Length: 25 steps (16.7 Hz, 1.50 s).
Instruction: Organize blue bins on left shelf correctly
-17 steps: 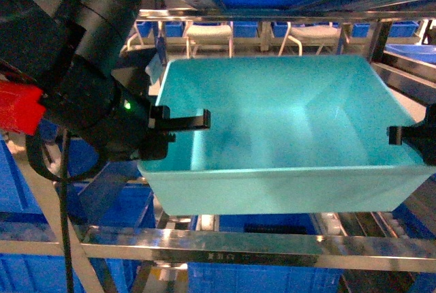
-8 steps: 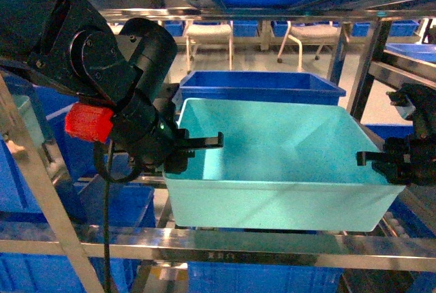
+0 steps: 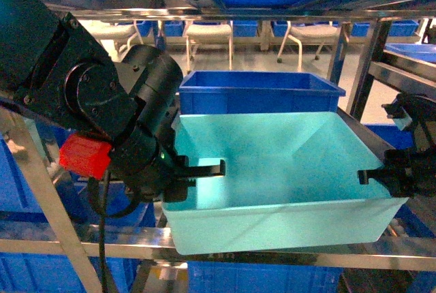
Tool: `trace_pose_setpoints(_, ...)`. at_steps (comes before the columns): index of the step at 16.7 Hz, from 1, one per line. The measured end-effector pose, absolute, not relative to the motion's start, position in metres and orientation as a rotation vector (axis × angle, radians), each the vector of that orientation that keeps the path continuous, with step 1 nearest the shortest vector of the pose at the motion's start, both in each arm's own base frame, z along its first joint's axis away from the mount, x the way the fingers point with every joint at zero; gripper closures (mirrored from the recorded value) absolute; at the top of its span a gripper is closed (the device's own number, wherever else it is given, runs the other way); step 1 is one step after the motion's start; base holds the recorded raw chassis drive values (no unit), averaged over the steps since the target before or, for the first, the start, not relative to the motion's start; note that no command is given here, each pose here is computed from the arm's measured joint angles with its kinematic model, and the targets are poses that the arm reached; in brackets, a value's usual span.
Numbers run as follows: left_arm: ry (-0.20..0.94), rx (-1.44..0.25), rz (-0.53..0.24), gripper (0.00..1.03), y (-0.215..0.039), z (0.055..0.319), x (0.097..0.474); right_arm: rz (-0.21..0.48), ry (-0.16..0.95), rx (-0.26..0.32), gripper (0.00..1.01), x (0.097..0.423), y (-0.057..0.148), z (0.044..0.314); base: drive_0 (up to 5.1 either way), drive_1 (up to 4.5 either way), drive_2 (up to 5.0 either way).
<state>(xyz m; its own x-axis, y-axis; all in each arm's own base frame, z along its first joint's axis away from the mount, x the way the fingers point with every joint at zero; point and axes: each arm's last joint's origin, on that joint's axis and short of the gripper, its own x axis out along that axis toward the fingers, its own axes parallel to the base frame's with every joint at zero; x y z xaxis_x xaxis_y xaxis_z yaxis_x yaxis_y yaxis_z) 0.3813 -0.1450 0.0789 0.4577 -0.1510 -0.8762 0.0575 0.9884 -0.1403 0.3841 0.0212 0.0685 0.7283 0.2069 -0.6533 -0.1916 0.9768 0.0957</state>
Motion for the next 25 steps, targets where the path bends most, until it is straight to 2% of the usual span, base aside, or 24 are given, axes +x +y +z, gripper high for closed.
trace_pose_setpoints(5,1.103,-0.101,-0.125,1.01,-0.142,0.073,0.376,0.228,0.735,-0.011,0.99,0.379,0.026,0.059,0.0,0.00,0.0)
trace_pose_setpoints(9,1.125,-0.103,-0.120,1.01,-0.141,0.066,0.382,0.214,0.794,-0.002,0.99,0.381,0.027,0.048,0.0,0.00,0.0)
trace_pose_setpoints(12,1.128,-0.113,-0.120,1.01,-0.137,0.060,0.403,0.207,0.789,-0.019,0.99,0.402,0.030,0.048,0.0,0.00,0.0)
trace_pose_setpoints(13,1.138,-0.141,-0.147,0.85,-0.138,0.059,0.411,0.193,0.790,-0.044,0.93,0.408,0.029,0.046,0.0,0.00,0.0)
trace_pose_setpoints(16,1.125,-0.150,-0.168,0.54,-0.141,0.063,0.413,0.203,0.783,-0.064,0.61,0.409,0.028,0.046,0.0,0.00,0.0)
trace_pose_setpoints(20,1.123,-0.148,-0.171,0.45,-0.142,0.063,0.413,0.205,0.784,-0.069,0.52,0.409,0.028,0.046,0.0,0.00,0.0)
trace_pose_setpoints(23,1.097,-0.145,-0.171,0.32,-0.142,0.063,0.414,0.206,0.776,-0.070,0.39,0.409,0.028,0.046,0.0,0.00,0.0)
trace_pose_setpoints(25,0.975,-0.113,-0.122,0.12,-0.136,0.067,0.404,0.186,0.607,-0.090,0.19,0.408,0.027,0.051,0.0,0.00,0.0)
